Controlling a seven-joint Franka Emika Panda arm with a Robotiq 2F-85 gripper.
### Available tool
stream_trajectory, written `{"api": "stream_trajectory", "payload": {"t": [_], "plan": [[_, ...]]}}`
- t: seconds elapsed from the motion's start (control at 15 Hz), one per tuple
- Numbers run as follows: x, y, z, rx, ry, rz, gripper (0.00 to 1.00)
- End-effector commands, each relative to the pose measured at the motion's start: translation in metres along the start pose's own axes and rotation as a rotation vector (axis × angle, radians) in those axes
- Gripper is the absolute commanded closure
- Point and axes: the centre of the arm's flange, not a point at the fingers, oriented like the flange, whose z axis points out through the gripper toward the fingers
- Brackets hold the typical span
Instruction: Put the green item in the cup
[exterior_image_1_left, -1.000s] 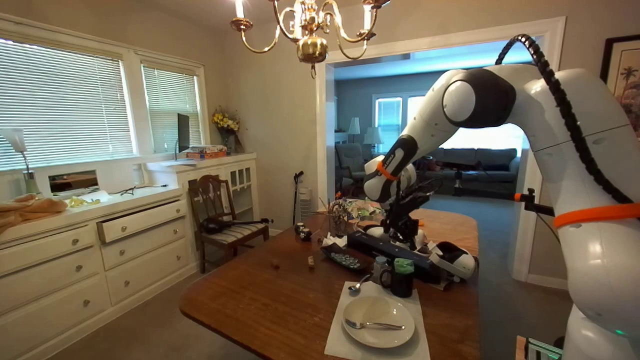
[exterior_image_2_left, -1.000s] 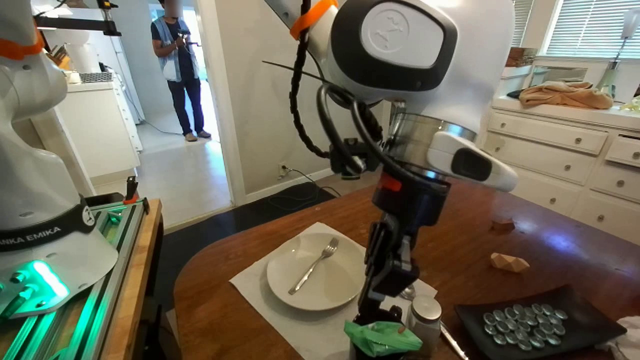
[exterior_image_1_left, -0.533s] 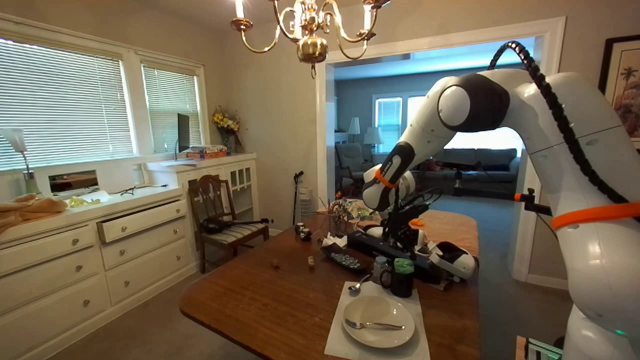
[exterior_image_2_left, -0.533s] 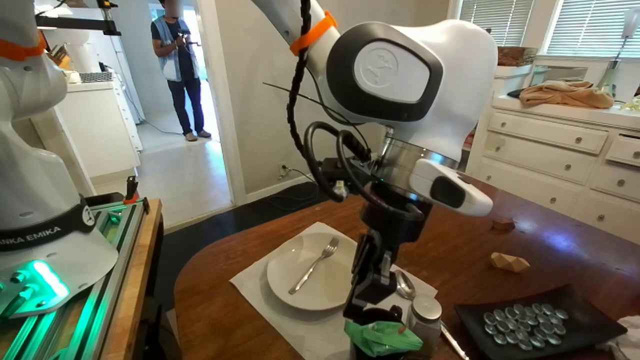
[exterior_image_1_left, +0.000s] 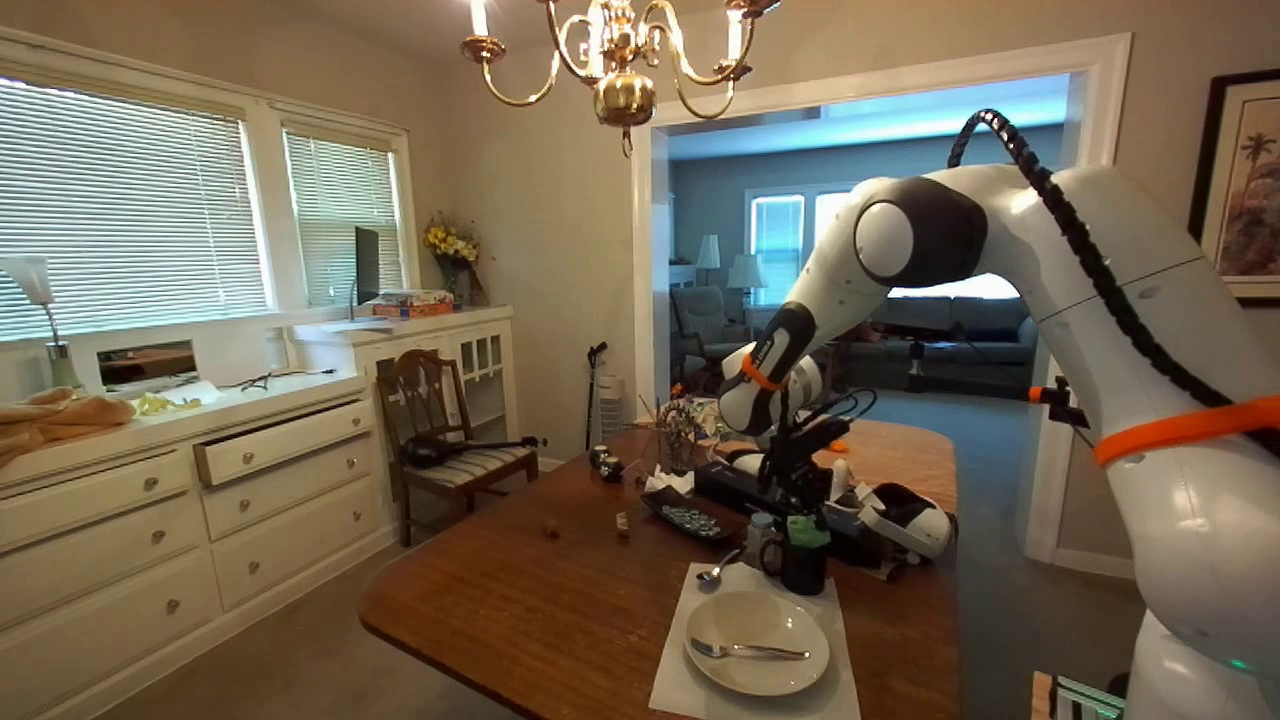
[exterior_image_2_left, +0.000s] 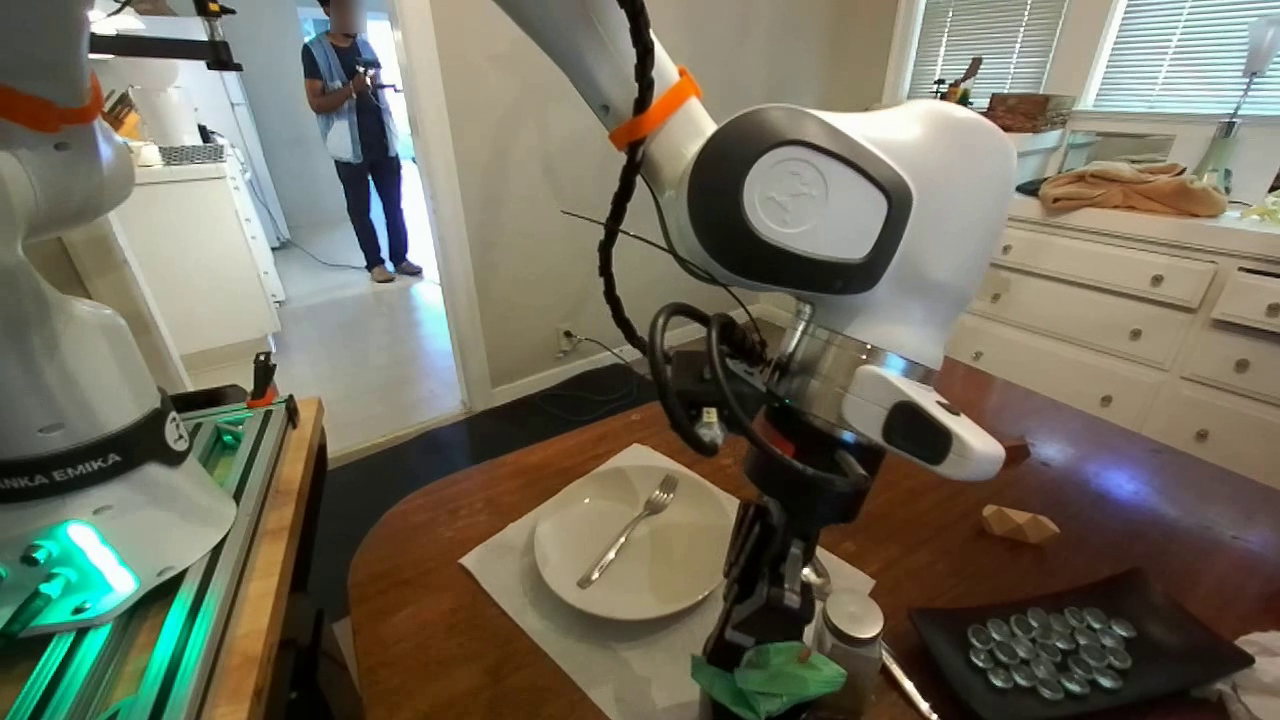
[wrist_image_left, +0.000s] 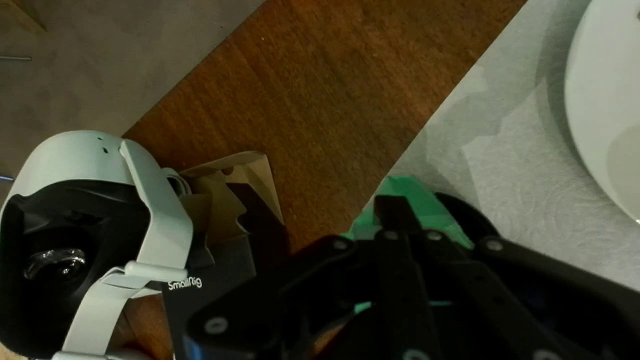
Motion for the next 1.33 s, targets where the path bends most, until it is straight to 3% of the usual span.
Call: {"api": "stream_trajectory", "payload": {"t": [0.0,0.33,0.8,1.27], "plan": [[0.032,-0.008,0.004,0.0,0.011,0.017,1.0],[0.027,-0.04,0.02,-0.045,-0.019,-0.046,1.0],[0.0,-0.051,0.016,-0.02,-0.026,-0.071,1.0],[0.007,-0.044,-0.045,-0.007,0.082,-0.061,1.0]]}}
